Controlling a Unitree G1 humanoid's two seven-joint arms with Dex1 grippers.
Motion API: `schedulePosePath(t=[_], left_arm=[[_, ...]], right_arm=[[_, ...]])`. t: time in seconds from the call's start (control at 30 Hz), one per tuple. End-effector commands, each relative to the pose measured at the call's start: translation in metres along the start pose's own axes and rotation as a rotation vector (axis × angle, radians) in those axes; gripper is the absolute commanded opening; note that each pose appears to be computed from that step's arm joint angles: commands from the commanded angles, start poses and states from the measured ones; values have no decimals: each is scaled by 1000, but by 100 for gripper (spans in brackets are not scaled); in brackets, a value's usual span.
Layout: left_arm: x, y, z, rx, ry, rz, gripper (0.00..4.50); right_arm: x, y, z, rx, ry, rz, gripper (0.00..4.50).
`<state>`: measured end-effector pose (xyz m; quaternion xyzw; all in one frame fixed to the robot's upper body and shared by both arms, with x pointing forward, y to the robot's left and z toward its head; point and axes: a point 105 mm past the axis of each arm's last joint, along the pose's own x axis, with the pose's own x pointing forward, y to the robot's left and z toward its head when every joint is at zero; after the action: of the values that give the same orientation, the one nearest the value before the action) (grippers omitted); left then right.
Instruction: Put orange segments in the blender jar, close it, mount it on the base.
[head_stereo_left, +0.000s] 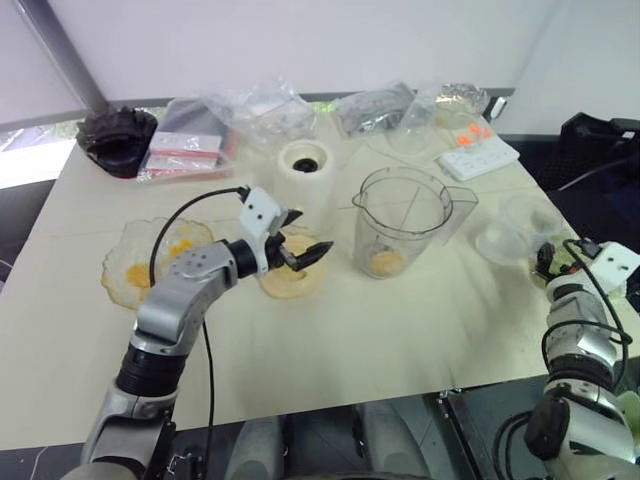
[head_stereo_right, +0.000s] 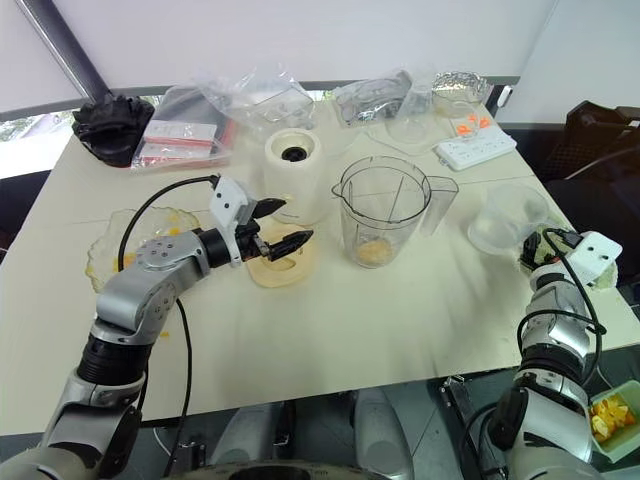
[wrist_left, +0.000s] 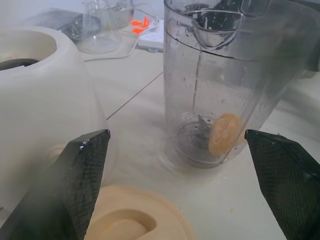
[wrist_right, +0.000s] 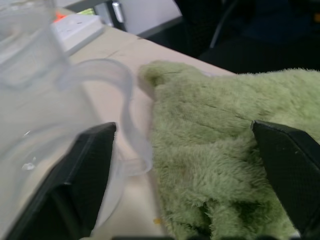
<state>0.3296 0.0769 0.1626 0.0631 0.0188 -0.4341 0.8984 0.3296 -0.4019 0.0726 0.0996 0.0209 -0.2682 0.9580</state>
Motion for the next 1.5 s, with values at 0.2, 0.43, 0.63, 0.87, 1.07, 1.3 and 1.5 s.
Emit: schedulePosePath(t=[0.2, 0.43, 0.63, 0.87, 1.07, 1.3, 1.5], left_arm=[[-6, 7, 10, 43, -20, -1, 450], [-13, 23, 5, 72, 58, -30, 450], [-15, 36, -10, 209, 210, -197, 450], [-4, 66, -19, 366, 335, -311, 450], [9, 75, -28, 456, 416, -398, 450], [25, 70, -33, 536, 442, -455, 267], [30, 64, -47, 576, 493, -502, 267]], right_arm=[[-33, 4, 20, -114, -56, 100, 447], [-74, 12, 56, -303, -58, 294, 447], [-113, 35, 103, -321, -75, 492, 447], [-148, 78, 118, -389, -29, 748, 447], [-176, 108, 116, -421, 2, 899, 447], [-180, 116, 116, -421, -16, 893, 450], [-181, 117, 114, -427, -12, 891, 450]])
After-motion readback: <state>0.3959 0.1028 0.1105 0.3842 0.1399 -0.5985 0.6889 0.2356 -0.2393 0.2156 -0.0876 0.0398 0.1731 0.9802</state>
